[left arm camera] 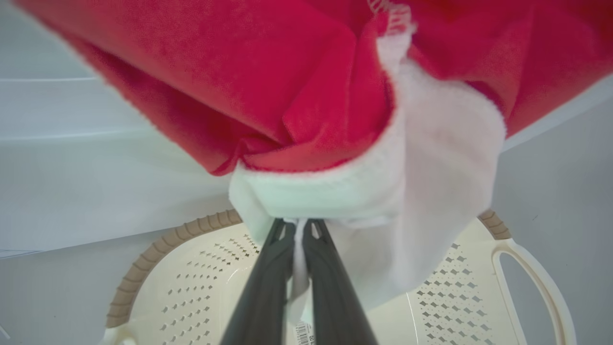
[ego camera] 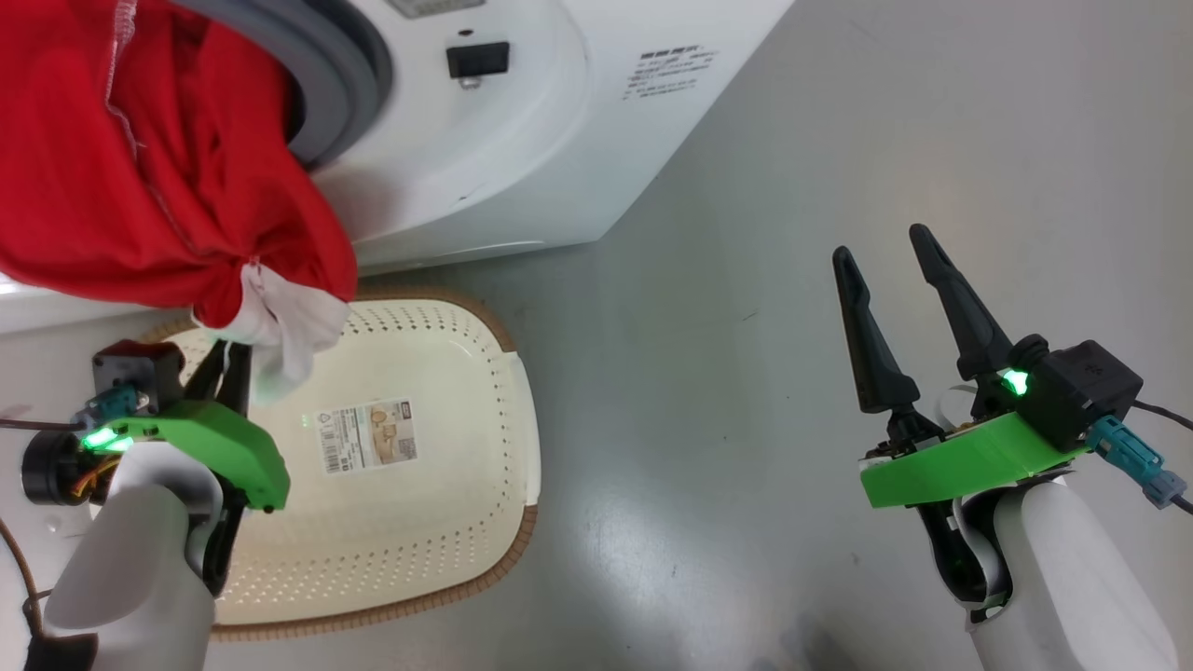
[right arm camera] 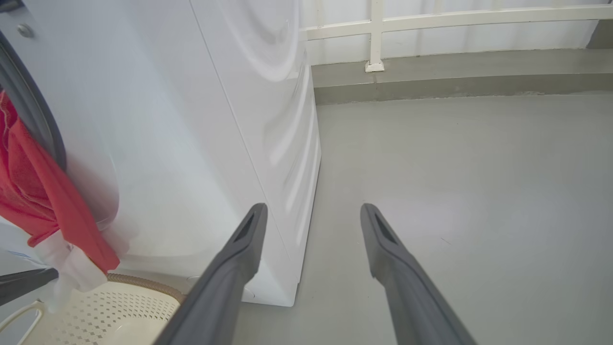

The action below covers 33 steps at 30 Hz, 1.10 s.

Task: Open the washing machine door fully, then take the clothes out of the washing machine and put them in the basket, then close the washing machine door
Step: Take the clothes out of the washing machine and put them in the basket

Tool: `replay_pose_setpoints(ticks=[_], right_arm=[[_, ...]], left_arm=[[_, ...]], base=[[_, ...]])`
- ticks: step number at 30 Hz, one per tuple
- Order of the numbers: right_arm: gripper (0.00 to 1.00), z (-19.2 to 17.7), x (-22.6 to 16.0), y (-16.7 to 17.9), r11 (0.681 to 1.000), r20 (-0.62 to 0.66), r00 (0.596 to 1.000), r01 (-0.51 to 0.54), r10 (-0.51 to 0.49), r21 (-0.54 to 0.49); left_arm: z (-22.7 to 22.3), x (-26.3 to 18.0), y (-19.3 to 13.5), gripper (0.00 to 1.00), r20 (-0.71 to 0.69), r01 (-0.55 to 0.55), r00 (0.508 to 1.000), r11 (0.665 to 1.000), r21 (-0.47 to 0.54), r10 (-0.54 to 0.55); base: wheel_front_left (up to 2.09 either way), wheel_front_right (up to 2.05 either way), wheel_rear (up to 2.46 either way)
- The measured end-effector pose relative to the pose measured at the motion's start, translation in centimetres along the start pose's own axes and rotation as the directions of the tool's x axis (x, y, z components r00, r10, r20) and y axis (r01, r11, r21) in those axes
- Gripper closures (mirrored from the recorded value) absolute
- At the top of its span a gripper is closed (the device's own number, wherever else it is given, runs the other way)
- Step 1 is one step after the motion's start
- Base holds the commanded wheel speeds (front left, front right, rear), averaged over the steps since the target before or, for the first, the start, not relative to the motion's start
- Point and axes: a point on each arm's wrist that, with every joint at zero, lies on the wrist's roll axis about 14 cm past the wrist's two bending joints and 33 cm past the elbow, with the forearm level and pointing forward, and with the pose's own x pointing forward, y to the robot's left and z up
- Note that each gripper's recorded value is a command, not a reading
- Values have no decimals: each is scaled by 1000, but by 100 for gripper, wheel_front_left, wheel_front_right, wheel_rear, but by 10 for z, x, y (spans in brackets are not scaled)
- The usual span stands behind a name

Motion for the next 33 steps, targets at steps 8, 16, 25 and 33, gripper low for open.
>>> replay_pose_setpoints(ticks=[8,16,25,33], right_arm=[[0,-1,3,6,1000,1,1000,-17,17,-2],[0,2,6,11,999,9,999,-31,31,-7],[0,7,9,22,998,23,998,-61,61,-12],[0,11,10,28,997,35,997,-74,74,-10]], left_arm=[[11,-4,2,0,35,-6,999,1000,-20,7],[43,-12,3,0,136,-1,991,1000,-26,5],[63,-33,9,0,232,-15,972,997,-72,32],[82,-52,14,0,319,-31,946,994,-101,62]], base=[[0,0,0],[0,0,0],[0,0,0],[0,0,0]])
